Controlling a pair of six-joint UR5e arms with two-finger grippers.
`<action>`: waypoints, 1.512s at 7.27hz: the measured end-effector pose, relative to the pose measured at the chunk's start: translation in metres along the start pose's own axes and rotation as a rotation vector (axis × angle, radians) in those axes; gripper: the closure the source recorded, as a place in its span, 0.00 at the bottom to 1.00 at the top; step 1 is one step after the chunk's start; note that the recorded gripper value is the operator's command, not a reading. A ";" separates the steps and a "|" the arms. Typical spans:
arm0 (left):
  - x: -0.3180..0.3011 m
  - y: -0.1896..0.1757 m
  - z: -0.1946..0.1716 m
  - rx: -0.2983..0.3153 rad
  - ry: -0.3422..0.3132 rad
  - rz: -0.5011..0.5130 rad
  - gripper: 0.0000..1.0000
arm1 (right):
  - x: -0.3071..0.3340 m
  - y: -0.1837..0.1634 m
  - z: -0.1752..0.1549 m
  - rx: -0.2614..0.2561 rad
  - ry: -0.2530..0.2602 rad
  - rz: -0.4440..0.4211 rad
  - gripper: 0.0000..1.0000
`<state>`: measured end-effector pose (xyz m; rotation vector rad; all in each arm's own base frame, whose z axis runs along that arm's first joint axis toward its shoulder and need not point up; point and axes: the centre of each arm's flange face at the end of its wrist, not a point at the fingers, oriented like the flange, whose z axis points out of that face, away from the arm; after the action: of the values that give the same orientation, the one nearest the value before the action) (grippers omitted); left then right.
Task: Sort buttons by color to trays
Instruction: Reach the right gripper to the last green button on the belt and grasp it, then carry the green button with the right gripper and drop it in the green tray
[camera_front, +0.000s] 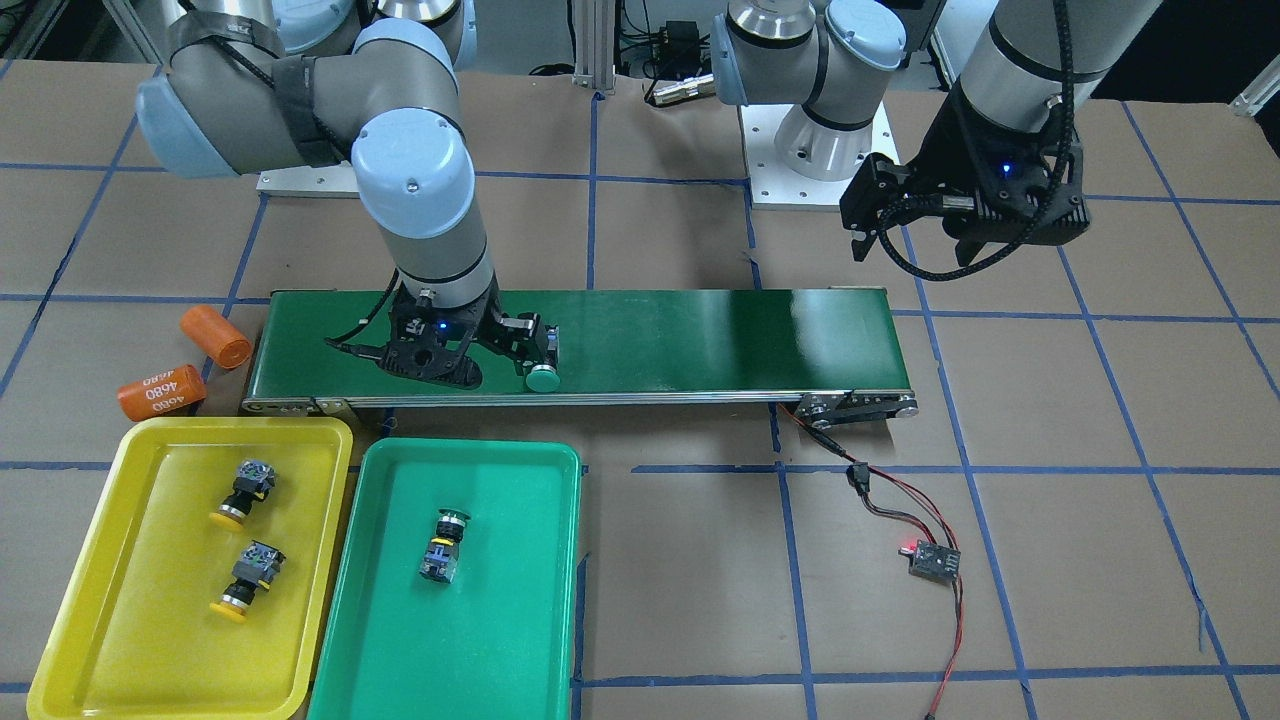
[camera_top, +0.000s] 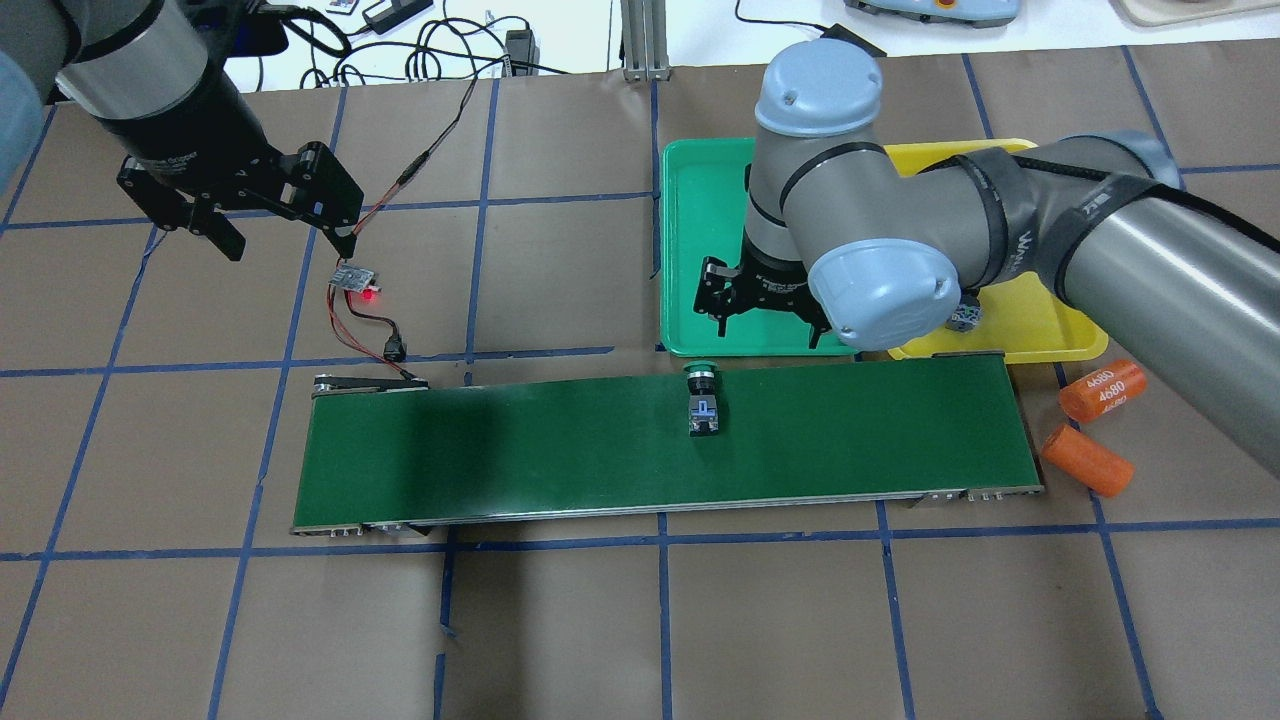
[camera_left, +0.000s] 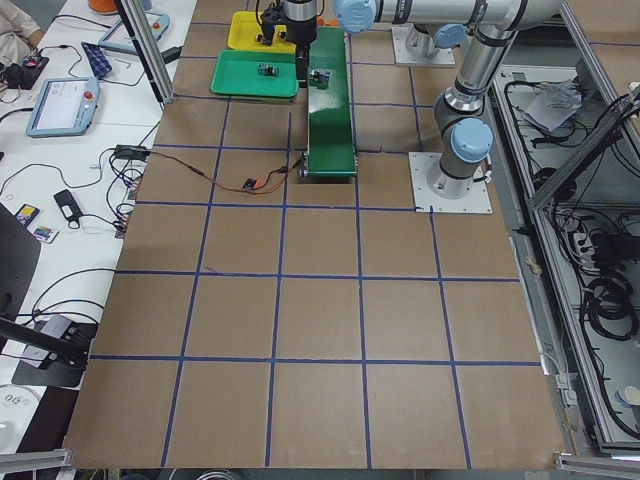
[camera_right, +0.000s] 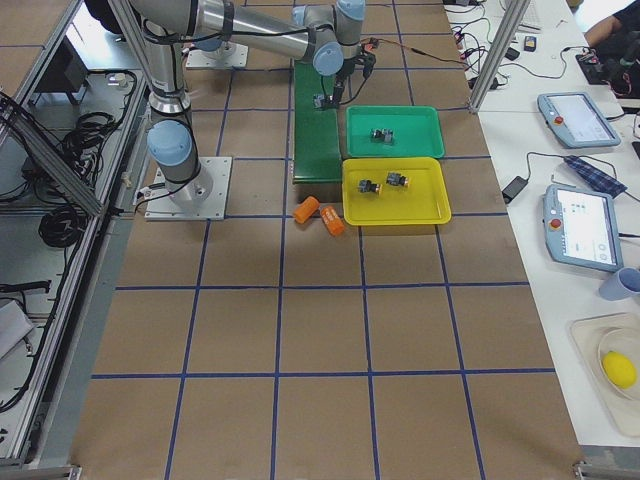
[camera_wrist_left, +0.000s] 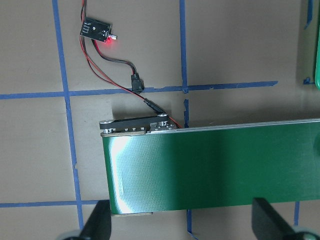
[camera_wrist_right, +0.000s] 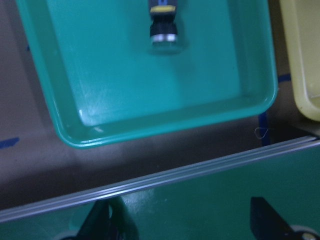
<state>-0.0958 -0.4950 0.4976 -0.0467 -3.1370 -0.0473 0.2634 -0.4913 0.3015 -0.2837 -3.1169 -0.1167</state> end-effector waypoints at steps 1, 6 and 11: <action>0.000 0.000 0.000 -0.001 0.000 -0.001 0.00 | -0.003 0.008 0.010 -0.019 0.008 -0.010 0.00; 0.000 0.000 -0.001 0.001 0.000 -0.001 0.00 | -0.011 0.012 0.042 -0.098 -0.010 -0.025 0.14; 0.000 0.000 -0.002 0.003 0.001 -0.002 0.00 | -0.011 0.006 0.052 -0.107 0.017 -0.030 1.00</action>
<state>-0.0960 -0.4948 0.4997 -0.0442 -3.1357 -0.0426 0.2755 -0.4836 0.2502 -0.2362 -3.1037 -0.2853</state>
